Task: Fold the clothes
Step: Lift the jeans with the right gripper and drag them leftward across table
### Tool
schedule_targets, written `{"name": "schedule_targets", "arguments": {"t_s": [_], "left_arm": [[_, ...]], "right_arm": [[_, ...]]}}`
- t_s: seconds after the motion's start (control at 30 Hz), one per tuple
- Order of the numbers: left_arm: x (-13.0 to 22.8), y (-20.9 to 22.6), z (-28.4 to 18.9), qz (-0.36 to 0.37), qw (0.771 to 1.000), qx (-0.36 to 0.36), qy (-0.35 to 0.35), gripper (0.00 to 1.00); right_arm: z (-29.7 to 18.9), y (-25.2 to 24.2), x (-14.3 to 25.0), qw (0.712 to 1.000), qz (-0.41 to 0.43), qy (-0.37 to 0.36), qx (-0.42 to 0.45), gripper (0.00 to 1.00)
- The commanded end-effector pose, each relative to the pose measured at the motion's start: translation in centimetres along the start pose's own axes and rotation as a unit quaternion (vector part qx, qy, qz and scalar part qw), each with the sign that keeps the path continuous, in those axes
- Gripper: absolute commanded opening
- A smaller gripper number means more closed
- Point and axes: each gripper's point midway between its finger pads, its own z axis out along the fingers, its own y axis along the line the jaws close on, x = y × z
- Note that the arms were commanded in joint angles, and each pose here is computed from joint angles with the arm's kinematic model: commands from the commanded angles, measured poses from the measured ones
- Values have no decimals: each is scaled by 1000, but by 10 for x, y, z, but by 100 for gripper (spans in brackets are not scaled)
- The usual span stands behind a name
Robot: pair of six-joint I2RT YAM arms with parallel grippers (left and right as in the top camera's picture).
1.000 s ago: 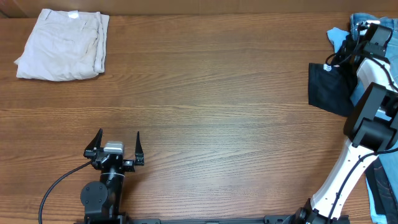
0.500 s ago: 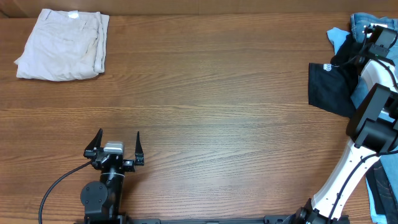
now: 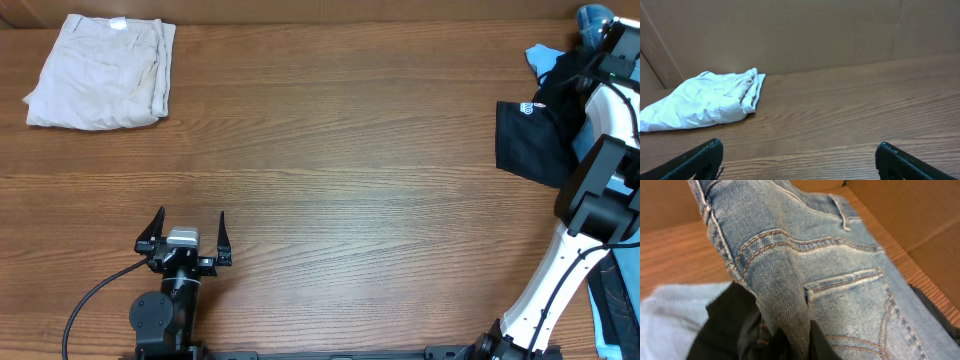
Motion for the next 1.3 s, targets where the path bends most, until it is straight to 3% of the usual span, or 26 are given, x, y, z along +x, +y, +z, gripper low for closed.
{"name": "schedule_targets", "arguments": {"t_s": [0.0,0.27,0.57,0.77,1.0,1.27], "left_arm": [[0,-1,0,-1,1000,3,-3,100],[0,-1,0,-1,1000,3,-3,100],[0,-1,0,-1,1000,3,-3,100],[0,-1,0,-1,1000,3,-3,100],[0,-1,0,-1,1000,3,-3,100],[0,-1,0,-1,1000,3,-3,100]], "right_arm": [[-19,24,-44,998,35,-50,-26,4],[-56,28,-81,995,52,-82,-35,4],[-134,80,-135,987,35,-137,-82,4],[-184,94,-159,984,34,-168,-47,4],[-225,184,-131,980,-26,-123,-157,4],[-296,319,-75,934,-10,-42,-355,4]]}}
